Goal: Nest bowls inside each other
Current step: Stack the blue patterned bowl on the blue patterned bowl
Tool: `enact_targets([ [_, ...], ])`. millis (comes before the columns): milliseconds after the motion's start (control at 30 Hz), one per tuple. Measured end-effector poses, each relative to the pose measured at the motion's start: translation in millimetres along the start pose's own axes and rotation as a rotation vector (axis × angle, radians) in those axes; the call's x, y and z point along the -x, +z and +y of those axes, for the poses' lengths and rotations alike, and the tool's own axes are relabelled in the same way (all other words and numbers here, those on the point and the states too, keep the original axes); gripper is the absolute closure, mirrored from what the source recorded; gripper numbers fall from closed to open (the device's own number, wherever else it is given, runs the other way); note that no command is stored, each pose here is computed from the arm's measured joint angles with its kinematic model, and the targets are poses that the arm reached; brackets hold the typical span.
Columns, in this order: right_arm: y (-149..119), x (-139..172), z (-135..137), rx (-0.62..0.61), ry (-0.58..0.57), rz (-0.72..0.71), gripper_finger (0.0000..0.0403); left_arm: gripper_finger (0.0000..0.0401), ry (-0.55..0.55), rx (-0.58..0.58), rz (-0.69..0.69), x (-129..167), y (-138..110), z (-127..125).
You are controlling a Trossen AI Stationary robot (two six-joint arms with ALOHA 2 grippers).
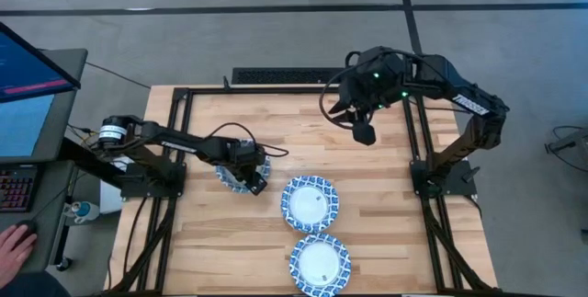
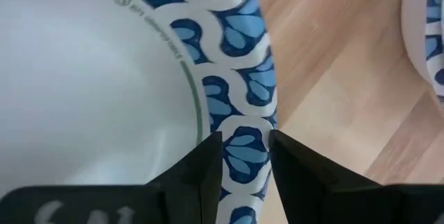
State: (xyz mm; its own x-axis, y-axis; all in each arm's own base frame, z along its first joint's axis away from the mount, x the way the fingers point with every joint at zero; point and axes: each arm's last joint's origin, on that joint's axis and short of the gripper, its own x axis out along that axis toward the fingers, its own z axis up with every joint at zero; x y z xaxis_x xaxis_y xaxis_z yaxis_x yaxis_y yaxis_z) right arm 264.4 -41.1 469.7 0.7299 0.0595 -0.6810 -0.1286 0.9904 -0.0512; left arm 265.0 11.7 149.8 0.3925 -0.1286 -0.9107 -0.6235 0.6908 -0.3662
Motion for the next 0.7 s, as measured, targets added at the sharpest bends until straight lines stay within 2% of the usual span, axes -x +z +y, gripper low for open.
enact_targets([
  [367, -2.0, 1.2, -6.1, -0.002, -0.017, 0.006, 0.0284, 0.0292, 0.001, -0.06, 0.001, 17.9, 14.2, -16.8],
  [600, -2.7, 3.7, -5.4, 0.008, -0.017, 0.004, 0.0284, 0.0292, 0.06, -0.091, 0.02, 45.2, 26.9, -33.1],
  [700, -3.3, 10.0, -3.9, 0.021, -0.022, -0.011, 0.0284, 0.0292, 0.046, -0.082, 0.009, 53.3, 31.7, -39.5],
])
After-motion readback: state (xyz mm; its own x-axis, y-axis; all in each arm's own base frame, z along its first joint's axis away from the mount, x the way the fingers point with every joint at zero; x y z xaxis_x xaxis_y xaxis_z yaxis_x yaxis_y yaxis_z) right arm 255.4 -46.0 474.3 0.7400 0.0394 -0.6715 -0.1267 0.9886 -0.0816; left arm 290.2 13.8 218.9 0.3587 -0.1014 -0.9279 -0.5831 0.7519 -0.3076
